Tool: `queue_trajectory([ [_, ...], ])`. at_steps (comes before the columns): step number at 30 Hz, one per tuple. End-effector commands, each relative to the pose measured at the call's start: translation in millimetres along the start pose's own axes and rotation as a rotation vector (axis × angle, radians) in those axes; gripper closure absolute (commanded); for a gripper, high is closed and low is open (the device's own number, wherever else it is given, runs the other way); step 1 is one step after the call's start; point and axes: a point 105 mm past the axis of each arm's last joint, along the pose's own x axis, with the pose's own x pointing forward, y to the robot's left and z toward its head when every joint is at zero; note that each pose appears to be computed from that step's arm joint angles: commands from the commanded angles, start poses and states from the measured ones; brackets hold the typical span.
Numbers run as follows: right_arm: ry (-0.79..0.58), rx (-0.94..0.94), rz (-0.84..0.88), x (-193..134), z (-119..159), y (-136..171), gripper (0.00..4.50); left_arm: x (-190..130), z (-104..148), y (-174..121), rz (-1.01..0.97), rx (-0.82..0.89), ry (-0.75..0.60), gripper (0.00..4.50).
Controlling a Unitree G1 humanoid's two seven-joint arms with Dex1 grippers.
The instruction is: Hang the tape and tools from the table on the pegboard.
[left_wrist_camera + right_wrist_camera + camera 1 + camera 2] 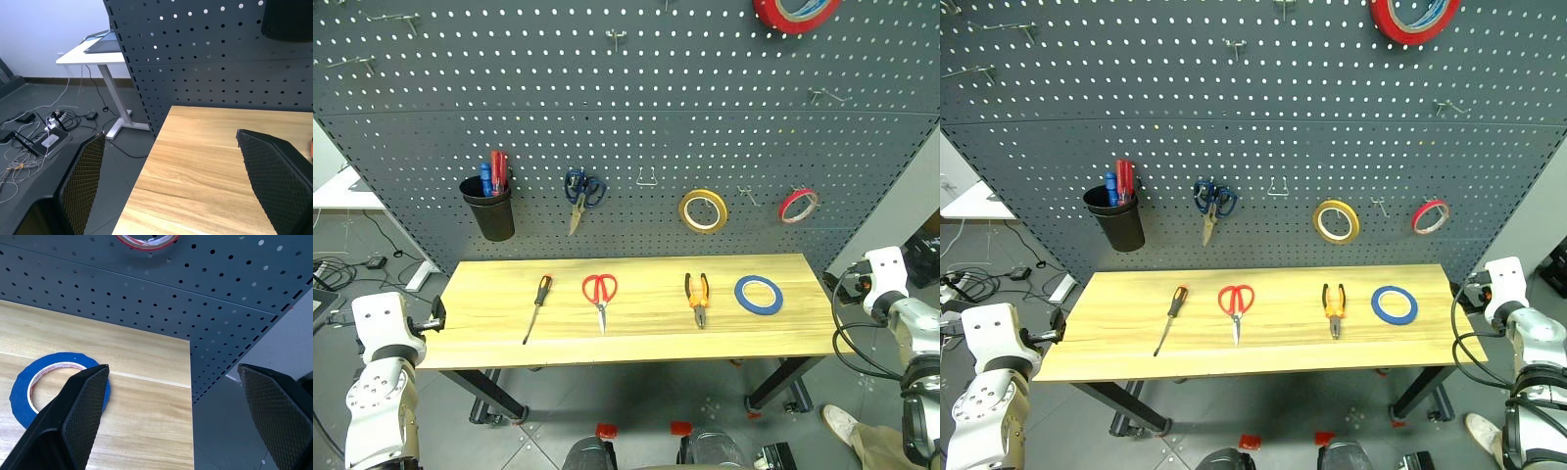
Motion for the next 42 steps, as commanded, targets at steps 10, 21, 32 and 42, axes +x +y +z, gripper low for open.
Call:
queue_trajectory([
  [10, -0.074, -0.094, 0.070, 3.3, 20.0, 12.4, 0.01, -4.2, 5.6, 11.9, 0.049, 0.050, -0.031, 0.00],
  [21, -0.132, -0.177, 0.272, -2.4, 39.0, 65.7, 0.01, -12.0, 45.1, -45.1, -0.217, 0.092, -0.128, 0.00],
  [32, 0.033, -0.303, 0.420, 7.4, 52.7, 124.5, 0.01, -28.0, 101.4, -187.4, -0.845, 0.186, -0.236, 0.00],
  [42, 0.227, -0.281, 0.441, 45.2, 43.8, 130.5, 0.01, -89.0, 108.2, -256.8, -1.374, 0.338, -0.339, 0.00],
])
